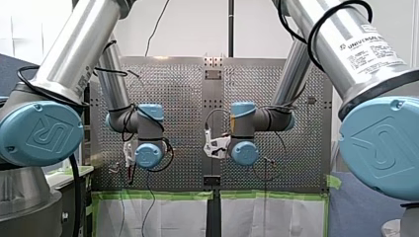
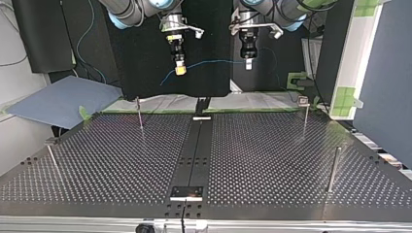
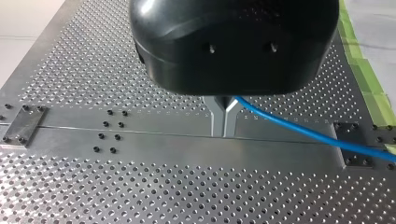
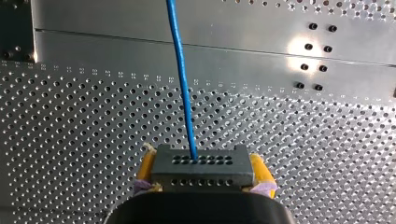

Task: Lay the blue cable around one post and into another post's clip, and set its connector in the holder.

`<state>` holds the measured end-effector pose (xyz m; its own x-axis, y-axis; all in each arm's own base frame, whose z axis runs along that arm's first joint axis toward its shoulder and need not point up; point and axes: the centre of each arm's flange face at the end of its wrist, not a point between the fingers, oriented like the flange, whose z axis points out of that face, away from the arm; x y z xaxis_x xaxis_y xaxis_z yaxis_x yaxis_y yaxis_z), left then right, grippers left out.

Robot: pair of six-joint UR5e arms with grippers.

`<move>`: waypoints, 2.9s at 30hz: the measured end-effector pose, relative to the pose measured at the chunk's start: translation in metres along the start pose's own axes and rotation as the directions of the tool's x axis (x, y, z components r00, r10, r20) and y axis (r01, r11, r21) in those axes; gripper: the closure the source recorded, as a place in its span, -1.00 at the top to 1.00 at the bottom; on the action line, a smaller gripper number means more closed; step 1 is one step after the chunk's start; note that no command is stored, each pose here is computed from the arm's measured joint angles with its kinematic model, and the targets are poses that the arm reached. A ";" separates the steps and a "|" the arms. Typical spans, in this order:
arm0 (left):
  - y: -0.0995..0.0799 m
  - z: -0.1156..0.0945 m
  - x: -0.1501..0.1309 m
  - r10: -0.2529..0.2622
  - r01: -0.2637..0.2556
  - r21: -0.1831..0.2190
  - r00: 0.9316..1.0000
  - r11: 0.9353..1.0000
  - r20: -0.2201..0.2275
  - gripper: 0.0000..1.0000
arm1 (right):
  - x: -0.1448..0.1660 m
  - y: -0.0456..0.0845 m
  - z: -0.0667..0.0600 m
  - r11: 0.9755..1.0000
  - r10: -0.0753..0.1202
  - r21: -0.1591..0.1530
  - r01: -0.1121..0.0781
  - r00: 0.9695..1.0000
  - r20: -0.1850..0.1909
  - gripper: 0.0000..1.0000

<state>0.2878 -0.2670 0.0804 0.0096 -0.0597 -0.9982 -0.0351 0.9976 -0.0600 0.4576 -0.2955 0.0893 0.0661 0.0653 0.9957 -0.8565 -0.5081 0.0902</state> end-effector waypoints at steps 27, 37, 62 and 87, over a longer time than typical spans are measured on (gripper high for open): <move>0.000 0.000 0.000 0.000 0.000 0.000 1.000 1.000 0.000 -1.00 | 0.000 0.000 0.000 1.000 0.000 0.000 0.000 1.000 0.000 -1.00; 0.000 0.000 0.000 0.000 0.000 0.000 1.000 1.000 0.000 -1.00 | 0.000 0.000 0.000 1.000 0.000 0.000 0.000 1.000 0.000 -1.00; -0.001 0.000 0.000 -0.002 0.002 0.002 1.000 1.000 0.001 -1.00 | -0.001 0.000 -0.001 1.000 -0.002 0.002 0.002 1.000 0.006 -1.00; 0.012 -0.043 0.019 0.025 -0.026 -0.023 0.998 0.999 -0.057 -1.00 | -0.025 -0.032 0.000 0.999 -0.018 -0.039 0.023 0.993 0.116 -1.00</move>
<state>0.2445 -0.2576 0.0605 -0.0481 -0.0371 -0.9982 -0.0582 0.9977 -0.0343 0.4829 -0.2807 0.0618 0.1402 -0.0254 0.9898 -0.8741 -0.4727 0.1117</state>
